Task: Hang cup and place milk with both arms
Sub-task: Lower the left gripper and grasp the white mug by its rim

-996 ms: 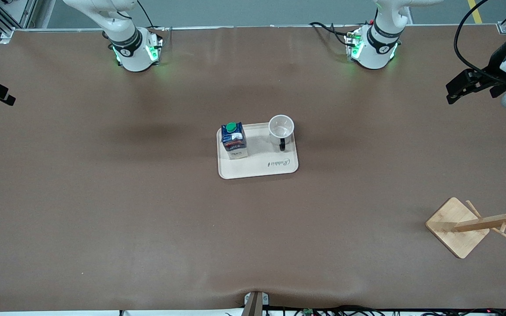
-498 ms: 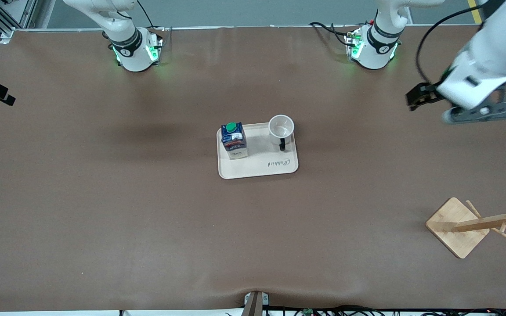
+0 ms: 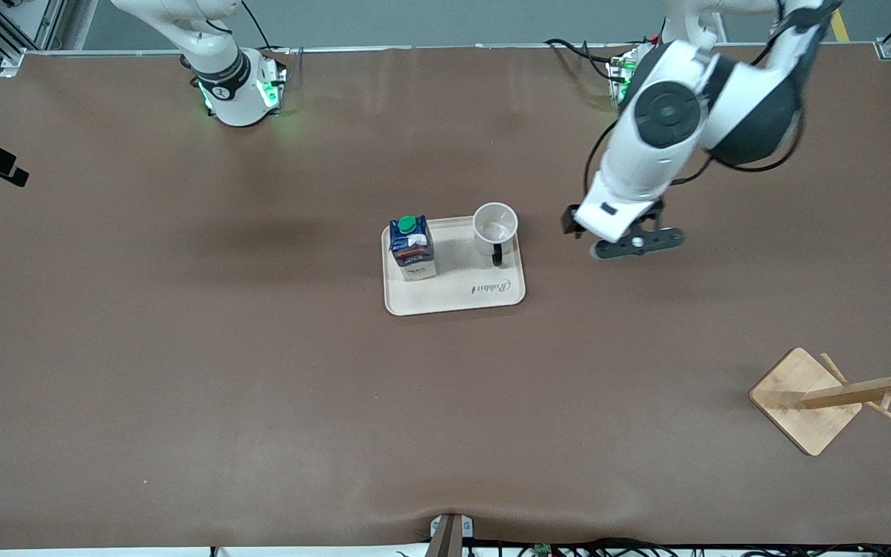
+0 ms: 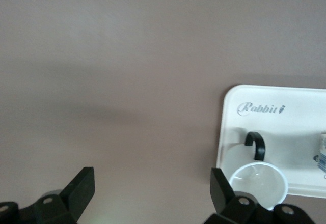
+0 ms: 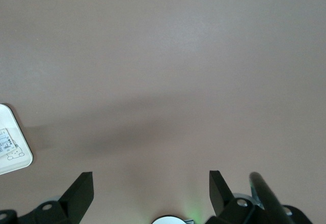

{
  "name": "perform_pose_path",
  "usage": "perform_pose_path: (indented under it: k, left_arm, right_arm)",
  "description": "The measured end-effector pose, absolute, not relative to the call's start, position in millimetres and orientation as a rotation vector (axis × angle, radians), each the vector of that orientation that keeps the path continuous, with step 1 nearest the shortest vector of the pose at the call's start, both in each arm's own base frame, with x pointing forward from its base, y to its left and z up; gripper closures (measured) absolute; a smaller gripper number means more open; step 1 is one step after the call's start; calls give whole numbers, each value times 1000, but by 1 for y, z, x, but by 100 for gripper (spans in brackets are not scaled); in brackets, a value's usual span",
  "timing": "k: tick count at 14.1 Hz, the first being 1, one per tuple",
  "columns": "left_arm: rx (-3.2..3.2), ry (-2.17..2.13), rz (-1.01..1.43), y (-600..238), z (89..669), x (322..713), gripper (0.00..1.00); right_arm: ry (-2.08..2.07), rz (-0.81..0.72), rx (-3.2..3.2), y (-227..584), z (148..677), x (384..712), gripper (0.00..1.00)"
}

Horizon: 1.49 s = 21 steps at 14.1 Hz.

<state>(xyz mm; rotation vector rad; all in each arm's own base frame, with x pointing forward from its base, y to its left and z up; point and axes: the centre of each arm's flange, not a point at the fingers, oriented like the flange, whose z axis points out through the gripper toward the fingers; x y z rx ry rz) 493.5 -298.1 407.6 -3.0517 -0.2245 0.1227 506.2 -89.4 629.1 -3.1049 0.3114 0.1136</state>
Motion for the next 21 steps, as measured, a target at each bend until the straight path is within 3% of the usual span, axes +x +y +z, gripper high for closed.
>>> perform_pose_path:
  k: [5, 10, 18, 19, 21]
  left_arm:
    - [-3079, -249, 192, -370, 302, 448, 0]
    - [-3066, -217, 264, -393, 248, 415, 7]
    - [-3073, -253, 286, -404, 223, 407, 87]
    - [-3079, -262, 276, -403, 227, 411, 95]
    - [-3097, -299, 231, -397, 245, 425, 94]
  right_arm:
    - [308, 118, -3105, -88, 628, 507, 0]
    - [308, 118, -3105, -88, 628, 507, 0]
    - [319, 138, -3074, -91, 620, 511, 0]
    - [321, 145, -3072, -92, 617, 513, 0]
    - [317, 148, -3071, -92, 614, 515, 0]
